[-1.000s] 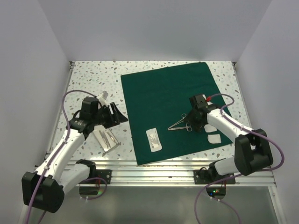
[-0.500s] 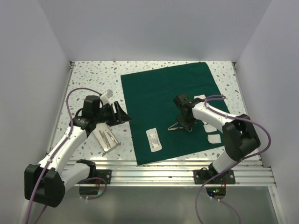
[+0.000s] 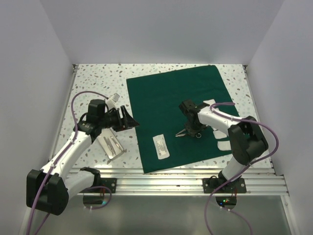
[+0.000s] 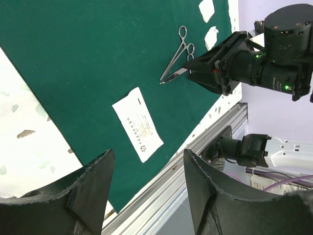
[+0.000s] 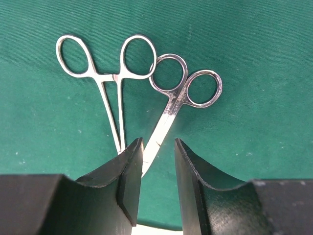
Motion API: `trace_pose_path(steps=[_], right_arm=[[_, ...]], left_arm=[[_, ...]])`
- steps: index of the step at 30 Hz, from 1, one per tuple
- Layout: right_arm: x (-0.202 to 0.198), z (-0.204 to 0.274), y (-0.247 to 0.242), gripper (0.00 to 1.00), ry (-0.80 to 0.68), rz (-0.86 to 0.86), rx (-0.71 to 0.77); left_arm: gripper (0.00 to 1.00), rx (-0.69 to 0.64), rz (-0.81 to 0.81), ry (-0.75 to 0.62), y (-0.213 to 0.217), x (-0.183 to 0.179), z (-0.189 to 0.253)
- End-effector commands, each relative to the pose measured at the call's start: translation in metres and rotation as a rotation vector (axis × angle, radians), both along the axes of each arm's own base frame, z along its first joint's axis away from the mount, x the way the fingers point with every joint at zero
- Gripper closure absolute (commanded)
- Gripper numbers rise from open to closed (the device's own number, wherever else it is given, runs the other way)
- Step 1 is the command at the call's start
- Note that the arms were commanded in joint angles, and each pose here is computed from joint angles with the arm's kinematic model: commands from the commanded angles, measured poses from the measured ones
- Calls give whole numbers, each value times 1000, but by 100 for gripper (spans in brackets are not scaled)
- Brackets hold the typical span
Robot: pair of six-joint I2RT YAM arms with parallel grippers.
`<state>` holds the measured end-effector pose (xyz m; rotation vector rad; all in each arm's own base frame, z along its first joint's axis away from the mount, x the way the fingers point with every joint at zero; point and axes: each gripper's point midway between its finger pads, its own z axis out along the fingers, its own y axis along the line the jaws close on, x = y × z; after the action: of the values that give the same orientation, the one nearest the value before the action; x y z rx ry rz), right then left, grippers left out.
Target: Prepare the surgical pack
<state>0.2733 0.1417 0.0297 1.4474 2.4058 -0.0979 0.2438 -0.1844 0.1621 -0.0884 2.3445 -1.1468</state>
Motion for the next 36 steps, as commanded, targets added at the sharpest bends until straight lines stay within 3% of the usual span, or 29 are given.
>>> trace_pose_path(steps=[1, 11, 14, 20, 27, 36], right_arm=[[8, 0, -4, 64, -28, -51, -35], [4, -18, -7, 66, 13, -52, -67], [1, -23, -6, 81, 37, -38, -64], [2, -9, -8, 100, 22, -3, -76], [16, 31, -11, 100, -98, 150, -88], [14, 73, 12, 100, -294, 521, -51]], left_arm=[[38, -21, -36, -89, -4, 8, 21], [38, -28, -50, -92, -5, 5, 22], [38, -31, -52, -94, -5, 4, 23], [38, -35, -53, -101, -5, 4, 29], [38, -52, -68, -102, -9, 5, 33], [34, -169, -147, -58, -29, 7, 27]])
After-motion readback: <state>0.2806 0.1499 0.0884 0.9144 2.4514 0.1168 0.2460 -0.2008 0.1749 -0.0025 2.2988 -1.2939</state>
